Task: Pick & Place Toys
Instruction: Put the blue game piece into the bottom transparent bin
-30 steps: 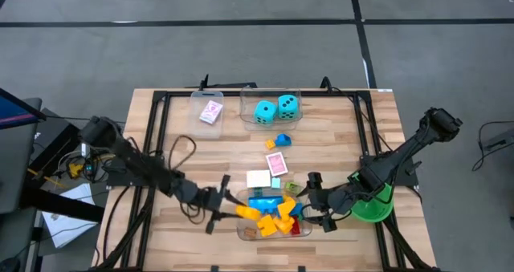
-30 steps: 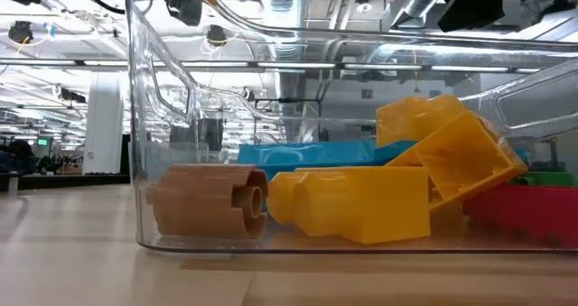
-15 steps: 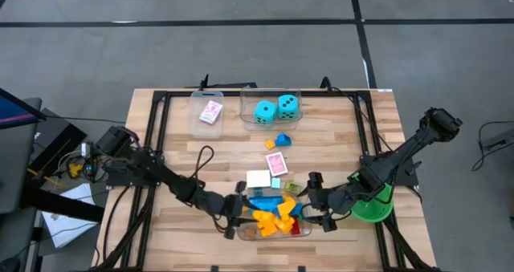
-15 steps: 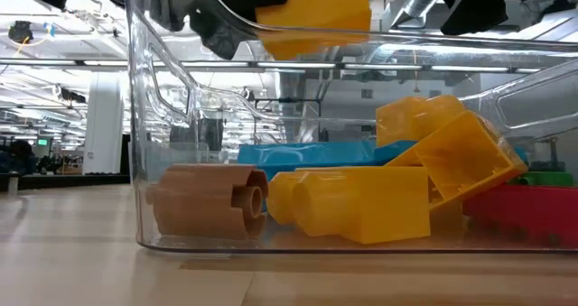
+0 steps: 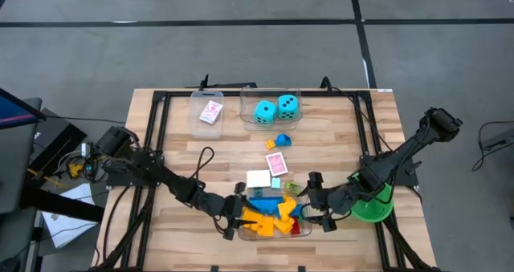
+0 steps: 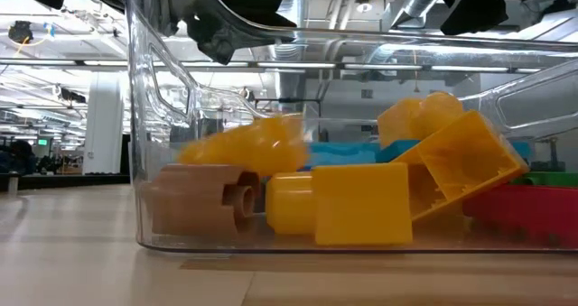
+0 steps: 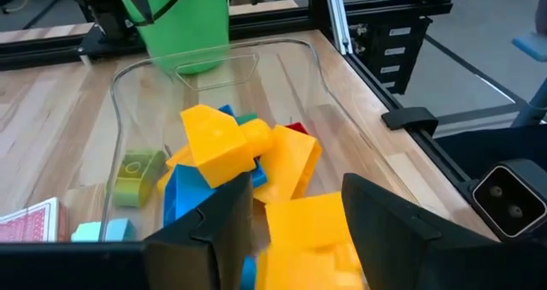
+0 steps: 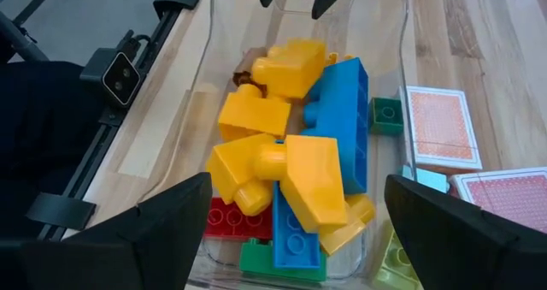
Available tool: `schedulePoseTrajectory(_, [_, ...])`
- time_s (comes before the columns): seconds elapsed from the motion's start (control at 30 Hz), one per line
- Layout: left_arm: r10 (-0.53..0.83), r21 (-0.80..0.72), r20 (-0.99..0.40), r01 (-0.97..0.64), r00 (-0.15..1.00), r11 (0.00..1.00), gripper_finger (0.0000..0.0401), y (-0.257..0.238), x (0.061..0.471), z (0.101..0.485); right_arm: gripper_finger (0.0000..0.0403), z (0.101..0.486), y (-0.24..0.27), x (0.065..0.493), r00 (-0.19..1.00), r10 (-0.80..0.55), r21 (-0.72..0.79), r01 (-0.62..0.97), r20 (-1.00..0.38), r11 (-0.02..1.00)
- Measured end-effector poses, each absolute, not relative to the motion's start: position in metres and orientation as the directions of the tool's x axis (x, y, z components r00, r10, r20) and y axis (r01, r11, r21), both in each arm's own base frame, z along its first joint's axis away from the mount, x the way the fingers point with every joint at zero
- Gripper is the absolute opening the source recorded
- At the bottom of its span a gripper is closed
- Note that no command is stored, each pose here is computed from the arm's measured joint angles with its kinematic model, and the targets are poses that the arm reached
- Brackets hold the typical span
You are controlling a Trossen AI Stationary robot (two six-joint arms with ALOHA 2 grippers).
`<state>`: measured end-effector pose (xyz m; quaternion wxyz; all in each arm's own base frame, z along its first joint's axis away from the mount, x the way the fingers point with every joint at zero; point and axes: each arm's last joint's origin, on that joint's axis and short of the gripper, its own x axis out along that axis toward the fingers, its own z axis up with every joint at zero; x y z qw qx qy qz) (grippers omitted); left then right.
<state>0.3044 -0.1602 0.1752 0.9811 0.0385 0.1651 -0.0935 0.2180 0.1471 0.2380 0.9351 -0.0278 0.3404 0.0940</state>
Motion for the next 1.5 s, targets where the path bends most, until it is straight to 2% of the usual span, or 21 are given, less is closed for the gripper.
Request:
schedulePoseTrajectory(0.17, [-0.172,0.048,-0.330,0.198,0.928,0.979,0.0175,-0.160,0.304,0.175,0.0340,0.239,0.145,0.219,0.778,0.082,-0.025,-0.125,-0.622,0.992])
schedulePoseTrajectory(0.37, [-0.182,0.052,-0.339,0.211,0.923,0.976,0.0176,-0.161,0.297,0.186,0.0340,0.240,0.132,0.225,0.816,-0.119,-0.043,0.115,-0.565,0.992])
schedulePoseTrajectory(0.5, [-0.179,0.037,-0.341,0.204,0.923,0.978,0.0176,-0.158,0.285,0.198,0.0340,0.237,0.112,0.231,0.782,-0.247,-0.057,0.263,-0.572,0.963])
schedulePoseTrajectory(0.63, [-0.104,0.007,-0.336,0.113,0.936,0.994,0.0176,-0.147,0.271,0.197,0.0340,0.236,0.081,0.242,0.731,-0.352,-0.038,0.409,-0.584,0.912])
schedulePoseTrajectory(0.83, [0.024,-0.060,-0.298,-0.044,0.954,0.997,0.0176,-0.131,0.250,0.192,0.0340,0.237,0.025,0.261,0.692,-0.426,0.061,0.560,-0.583,0.826])
schedulePoseTrajectory(1.0, [0.027,-0.106,-0.263,-0.057,0.964,0.993,0.0176,-0.123,0.238,0.190,0.0340,0.221,-0.013,0.271,0.611,-0.454,0.099,0.659,-0.648,0.745])
schedulePoseTrajectory(1.23, [0.026,-0.118,-0.244,-0.056,0.969,0.991,0.0176,-0.121,0.235,0.187,0.0340,0.192,-0.030,0.294,0.472,-0.488,0.040,0.747,-0.735,0.663])
schedulePoseTrajectory(1.5, [0.001,-0.130,-0.231,-0.032,0.973,0.991,0.0176,-0.125,0.233,0.189,0.0340,0.180,-0.027,0.329,0.306,-0.582,-0.142,0.789,-0.753,0.598])
